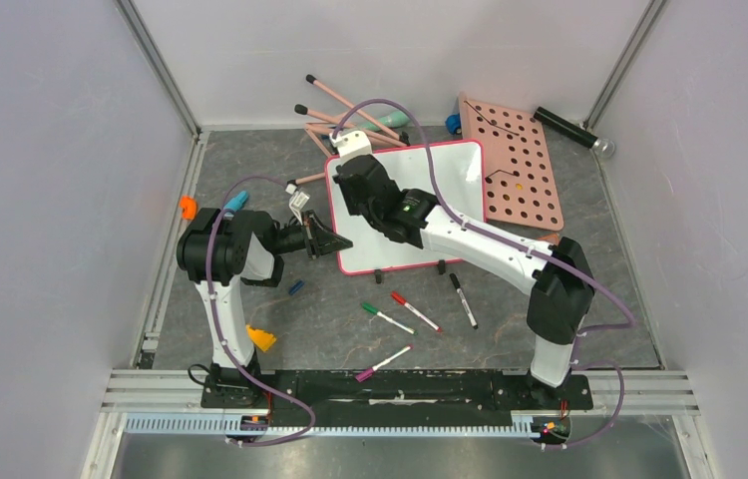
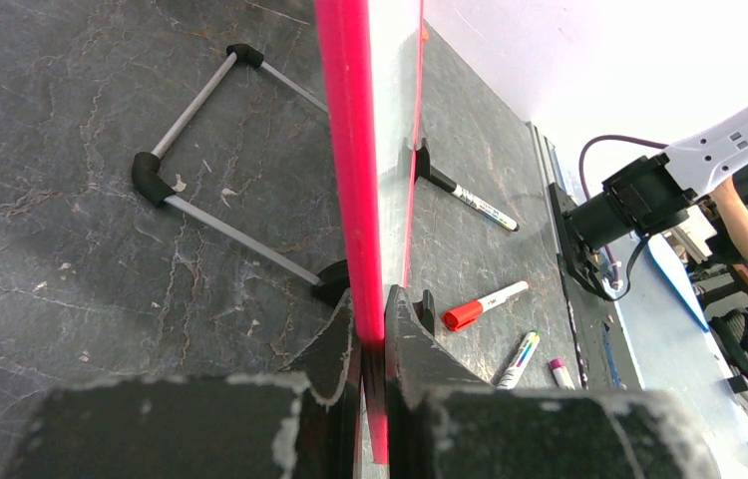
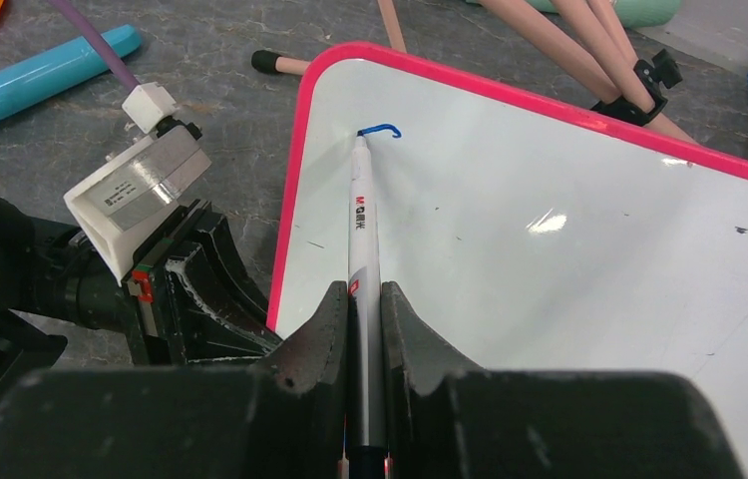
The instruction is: Write a sentence on the whiteboard
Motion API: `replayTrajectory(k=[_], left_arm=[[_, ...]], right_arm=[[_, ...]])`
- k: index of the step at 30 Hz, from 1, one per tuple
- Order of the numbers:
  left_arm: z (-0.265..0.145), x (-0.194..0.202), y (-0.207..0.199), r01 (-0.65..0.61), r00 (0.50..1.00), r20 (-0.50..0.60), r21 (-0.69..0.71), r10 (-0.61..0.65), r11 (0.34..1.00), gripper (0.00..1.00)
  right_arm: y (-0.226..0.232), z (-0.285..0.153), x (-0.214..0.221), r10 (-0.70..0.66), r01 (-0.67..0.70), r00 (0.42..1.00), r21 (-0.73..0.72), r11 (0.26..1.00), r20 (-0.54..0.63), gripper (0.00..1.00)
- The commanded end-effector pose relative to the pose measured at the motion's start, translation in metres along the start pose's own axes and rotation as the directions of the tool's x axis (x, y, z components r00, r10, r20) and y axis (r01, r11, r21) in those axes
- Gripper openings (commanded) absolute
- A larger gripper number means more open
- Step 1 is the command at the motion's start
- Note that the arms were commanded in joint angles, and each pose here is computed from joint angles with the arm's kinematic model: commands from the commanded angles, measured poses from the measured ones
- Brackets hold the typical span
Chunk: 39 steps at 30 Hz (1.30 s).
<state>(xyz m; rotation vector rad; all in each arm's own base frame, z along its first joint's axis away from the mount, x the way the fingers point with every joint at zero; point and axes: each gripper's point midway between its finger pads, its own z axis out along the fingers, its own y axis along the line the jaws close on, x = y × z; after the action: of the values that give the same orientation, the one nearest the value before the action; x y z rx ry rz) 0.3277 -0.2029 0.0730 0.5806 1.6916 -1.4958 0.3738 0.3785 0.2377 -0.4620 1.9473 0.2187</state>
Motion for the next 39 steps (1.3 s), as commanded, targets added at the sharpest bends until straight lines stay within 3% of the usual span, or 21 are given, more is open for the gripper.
replayTrajectory(k=[1, 22, 39], left_arm=[[0.000, -0.002, 0.024, -0.255, 0.965, 0.035, -0.068, 0.258, 0.964, 0.02], [-0.001, -0.002, 0.024, -0.255, 0.966, 0.035, -0.069, 0.258, 0.964, 0.02], [-0.001, -0.002, 0.025, -0.254, 0.966, 0.035, -0.069, 0.257, 0.965, 0.02]], right_arm=[[-0.003, 0.002, 0.001, -0.011, 0.011, 1.000, -0.001, 1.000, -0.003, 0.00], [-0.034, -0.010, 0.013, -0.008, 0.011, 1.000, 0.107, 0.994, -0.027, 0.00], [-0.020, -0.014, 0.031, -0.017, 0.017, 0.998, 0.004, 1.000, -0.063, 0.00]])
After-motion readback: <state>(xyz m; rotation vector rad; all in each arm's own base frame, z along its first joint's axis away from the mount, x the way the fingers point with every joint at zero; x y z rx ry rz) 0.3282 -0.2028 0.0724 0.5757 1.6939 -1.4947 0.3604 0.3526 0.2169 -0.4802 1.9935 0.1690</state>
